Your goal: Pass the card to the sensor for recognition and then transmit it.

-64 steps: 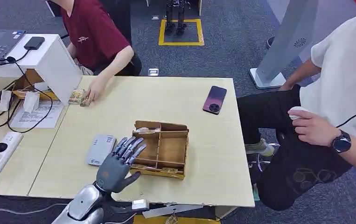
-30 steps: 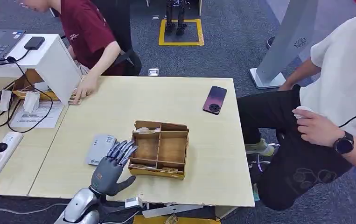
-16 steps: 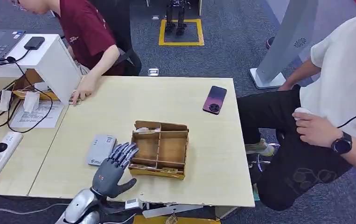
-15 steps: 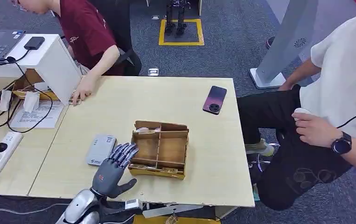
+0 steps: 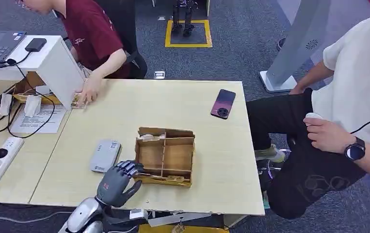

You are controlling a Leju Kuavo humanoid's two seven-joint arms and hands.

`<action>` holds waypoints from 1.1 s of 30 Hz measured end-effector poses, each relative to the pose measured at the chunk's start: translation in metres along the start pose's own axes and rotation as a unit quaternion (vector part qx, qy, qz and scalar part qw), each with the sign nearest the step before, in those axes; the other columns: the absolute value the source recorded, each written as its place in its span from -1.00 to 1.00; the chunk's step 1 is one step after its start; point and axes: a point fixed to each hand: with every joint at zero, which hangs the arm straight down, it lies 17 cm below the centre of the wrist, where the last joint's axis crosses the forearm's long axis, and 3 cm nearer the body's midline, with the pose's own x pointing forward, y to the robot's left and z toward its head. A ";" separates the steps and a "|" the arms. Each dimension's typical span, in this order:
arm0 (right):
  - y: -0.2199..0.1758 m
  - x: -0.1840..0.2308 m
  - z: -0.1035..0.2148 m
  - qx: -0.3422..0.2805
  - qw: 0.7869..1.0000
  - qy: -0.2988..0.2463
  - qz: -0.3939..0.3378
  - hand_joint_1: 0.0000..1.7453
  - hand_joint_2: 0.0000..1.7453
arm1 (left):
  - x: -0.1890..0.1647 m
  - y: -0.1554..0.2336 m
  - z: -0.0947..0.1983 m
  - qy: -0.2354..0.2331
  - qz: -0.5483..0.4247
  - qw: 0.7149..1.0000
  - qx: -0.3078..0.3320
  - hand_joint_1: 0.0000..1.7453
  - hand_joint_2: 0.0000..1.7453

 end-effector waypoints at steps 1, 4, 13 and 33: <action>0.000 0.000 0.000 0.000 1.000 0.000 0.000 -1.00 -1.00 | 0.000 0.001 -0.001 0.000 0.000 1.000 0.000 1.00 1.00; 0.000 0.000 0.000 0.000 1.000 0.000 -0.002 -1.00 -1.00 | -0.001 0.002 -0.003 -0.001 0.000 1.000 -0.001 1.00 1.00; -0.001 0.001 0.000 0.000 1.000 -0.003 -0.004 -1.00 -1.00 | -0.002 0.001 -0.004 -0.001 0.002 1.000 -0.004 1.00 1.00; -0.001 0.001 0.000 0.001 1.000 -0.003 -0.002 -1.00 -1.00 | -0.003 0.016 -0.011 -0.007 0.008 1.000 0.007 1.00 1.00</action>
